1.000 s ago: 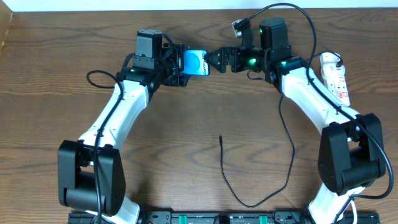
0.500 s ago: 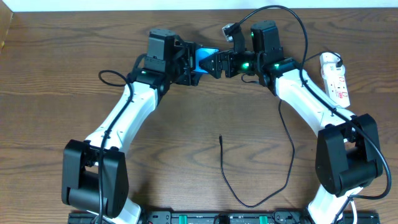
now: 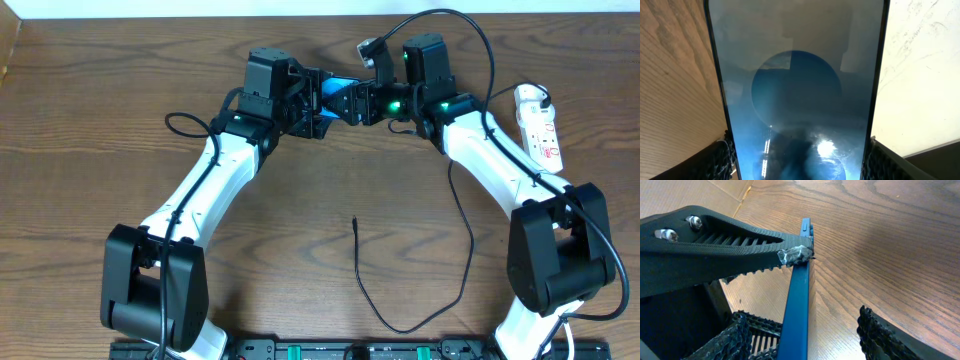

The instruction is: Plug charger to phone and switch on socket

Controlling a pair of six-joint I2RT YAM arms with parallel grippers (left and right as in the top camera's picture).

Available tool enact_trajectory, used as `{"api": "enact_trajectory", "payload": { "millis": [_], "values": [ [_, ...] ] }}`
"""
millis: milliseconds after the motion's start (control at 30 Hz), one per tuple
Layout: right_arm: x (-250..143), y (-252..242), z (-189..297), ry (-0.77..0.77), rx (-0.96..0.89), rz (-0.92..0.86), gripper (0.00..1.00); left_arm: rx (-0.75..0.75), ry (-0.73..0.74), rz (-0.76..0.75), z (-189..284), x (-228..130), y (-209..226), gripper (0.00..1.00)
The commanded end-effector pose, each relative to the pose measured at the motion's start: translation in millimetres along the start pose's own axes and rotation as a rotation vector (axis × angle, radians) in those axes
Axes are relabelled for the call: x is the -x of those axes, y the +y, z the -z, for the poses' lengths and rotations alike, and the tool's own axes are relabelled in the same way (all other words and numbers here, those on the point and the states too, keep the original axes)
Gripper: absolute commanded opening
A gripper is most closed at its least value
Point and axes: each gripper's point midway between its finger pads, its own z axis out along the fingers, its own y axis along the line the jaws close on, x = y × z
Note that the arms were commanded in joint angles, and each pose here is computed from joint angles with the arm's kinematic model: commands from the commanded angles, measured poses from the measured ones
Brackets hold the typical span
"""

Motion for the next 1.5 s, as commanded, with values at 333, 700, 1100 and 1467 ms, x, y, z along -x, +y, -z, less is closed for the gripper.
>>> {"api": "enact_trajectory", "payload": {
  "millis": [333, 700, 1100, 1467],
  "values": [
    [-3.4, 14.4, -9.6, 0.016, 0.019, 0.073, 0.47, -0.037, 0.016, -0.016, 8.1, -8.3, -12.3, 0.08],
    [-3.2, 14.2, -9.5, 0.016, 0.019, 0.076, 0.34, -0.037, 0.016, -0.016, 8.1, -8.3, -12.3, 0.08],
    [-2.7, 13.4, -9.0, 0.014, 0.018, 0.091, 0.19, -0.037, 0.015, -0.027, 8.1, -8.3, -12.3, 0.07],
    [-1.3, 12.5, -8.2, 0.009, 0.017, 0.091, 0.03, -0.037, 0.015, -0.027, 8.1, -8.3, -12.3, 0.07]
  ]
}}
